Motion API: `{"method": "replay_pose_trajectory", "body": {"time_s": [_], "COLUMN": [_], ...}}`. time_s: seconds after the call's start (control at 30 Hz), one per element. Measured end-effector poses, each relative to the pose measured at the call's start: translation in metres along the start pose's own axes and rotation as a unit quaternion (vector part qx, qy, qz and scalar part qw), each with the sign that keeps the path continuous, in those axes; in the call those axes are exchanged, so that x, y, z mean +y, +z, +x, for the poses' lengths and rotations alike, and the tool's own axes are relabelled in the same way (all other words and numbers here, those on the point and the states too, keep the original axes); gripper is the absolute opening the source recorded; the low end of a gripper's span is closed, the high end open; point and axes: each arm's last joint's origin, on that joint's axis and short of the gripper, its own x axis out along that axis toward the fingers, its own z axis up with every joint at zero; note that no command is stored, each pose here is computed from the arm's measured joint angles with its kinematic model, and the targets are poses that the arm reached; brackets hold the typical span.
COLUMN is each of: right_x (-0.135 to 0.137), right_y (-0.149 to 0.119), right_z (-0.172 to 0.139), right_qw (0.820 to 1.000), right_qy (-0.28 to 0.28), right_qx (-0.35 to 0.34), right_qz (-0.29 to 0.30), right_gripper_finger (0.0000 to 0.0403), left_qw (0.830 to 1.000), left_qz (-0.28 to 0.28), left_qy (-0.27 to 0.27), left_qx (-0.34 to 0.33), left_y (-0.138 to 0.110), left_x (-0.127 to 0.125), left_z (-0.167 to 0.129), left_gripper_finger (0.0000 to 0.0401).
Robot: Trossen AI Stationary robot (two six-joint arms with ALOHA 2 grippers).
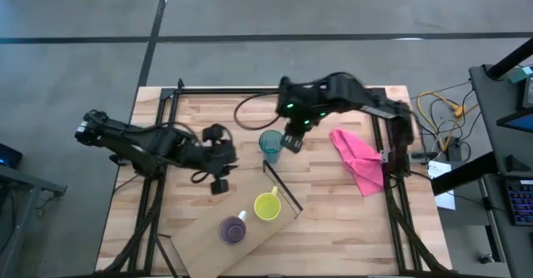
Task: Stack small to large cups/mugs on shelf
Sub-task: Put the blue cup on the shelf
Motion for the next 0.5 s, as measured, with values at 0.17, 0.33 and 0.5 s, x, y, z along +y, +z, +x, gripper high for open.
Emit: {"method": "replay_pose_trajectory", "body": {"time_s": [0.17,0.33,0.5], "right_x": [-0.003,-0.006,-0.005], "right_y": [-0.020,-0.038,-0.049], "right_z": [-0.046,-0.080,-0.099], "right_qw": [0.999,0.996,0.994], "right_qy": [0.016,0.036,0.028], "right_qx": [-0.036,-0.068,-0.096], "right_qz": [0.033,0.049,0.051], "right_gripper_finger": [0.0064,0.0063,0.0063], "left_qw": [0.999,0.995,0.986], "left_qz": [0.036,0.078,0.154], "left_qy": [-0.038,-0.059,-0.060], "left_qx": [-0.015,0.013,0.028], "left_y": [0.023,0.035,0.040], "left_x": [0.006,0.024,0.044], "left_z": [0.031,0.063,0.084], "left_gripper_finger": [0.0081,0.0081,0.0081]}}
